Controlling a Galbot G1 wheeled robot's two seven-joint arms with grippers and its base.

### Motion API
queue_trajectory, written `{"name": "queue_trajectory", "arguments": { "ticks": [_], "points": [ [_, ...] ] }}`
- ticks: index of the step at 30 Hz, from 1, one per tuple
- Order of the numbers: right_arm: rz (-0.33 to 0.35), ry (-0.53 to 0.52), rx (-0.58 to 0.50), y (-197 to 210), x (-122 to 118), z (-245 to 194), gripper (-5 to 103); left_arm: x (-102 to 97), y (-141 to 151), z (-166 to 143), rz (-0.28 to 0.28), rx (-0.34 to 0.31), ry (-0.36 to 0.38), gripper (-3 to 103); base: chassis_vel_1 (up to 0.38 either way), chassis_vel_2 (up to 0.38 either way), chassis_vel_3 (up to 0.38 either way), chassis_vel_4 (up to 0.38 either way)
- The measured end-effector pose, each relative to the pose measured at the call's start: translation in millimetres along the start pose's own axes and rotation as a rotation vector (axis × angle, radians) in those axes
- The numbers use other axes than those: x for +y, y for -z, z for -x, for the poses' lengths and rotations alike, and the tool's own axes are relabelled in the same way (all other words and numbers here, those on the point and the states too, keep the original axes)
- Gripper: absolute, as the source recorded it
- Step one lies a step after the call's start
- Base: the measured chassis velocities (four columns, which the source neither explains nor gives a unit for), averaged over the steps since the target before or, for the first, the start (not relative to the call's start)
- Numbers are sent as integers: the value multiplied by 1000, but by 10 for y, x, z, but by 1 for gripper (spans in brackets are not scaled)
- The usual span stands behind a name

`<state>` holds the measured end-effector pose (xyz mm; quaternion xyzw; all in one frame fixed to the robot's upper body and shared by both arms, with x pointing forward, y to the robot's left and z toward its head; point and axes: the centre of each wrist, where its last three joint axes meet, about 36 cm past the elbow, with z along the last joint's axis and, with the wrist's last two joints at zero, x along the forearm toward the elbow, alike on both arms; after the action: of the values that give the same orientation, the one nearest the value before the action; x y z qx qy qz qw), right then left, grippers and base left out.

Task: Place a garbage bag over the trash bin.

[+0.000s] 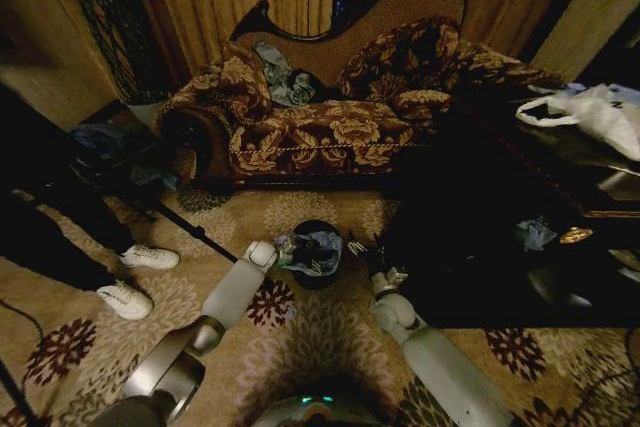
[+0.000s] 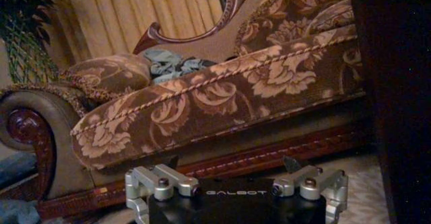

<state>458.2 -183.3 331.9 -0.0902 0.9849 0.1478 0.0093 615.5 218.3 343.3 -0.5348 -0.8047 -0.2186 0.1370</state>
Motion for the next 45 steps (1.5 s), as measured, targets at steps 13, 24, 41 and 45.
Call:
{"name": "queue_trajectory", "arguments": {
  "ticks": [13, 24, 41, 45],
  "points": [
    [2, -4, 4, -24, -3, 12, 100, -278, 186, -462, -49, -140, 166, 100, 0, 0, 0, 0],
    [1, -9, 2, -16, -21, 1, 100, -166, 120, -769, -134, -150, 308, 100, 0, 0, 0, 0],
    [-6, -21, -1, -35, -67, -34, 100, 924, 641, -778, -280, 70, 246, 100, 0, 0, 0, 0],
    [-8, -27, -12, -40, -84, -33, 100, 1021, 822, -542, -323, 218, 162, 100, 0, 0, 0, 0]
  ]
}}
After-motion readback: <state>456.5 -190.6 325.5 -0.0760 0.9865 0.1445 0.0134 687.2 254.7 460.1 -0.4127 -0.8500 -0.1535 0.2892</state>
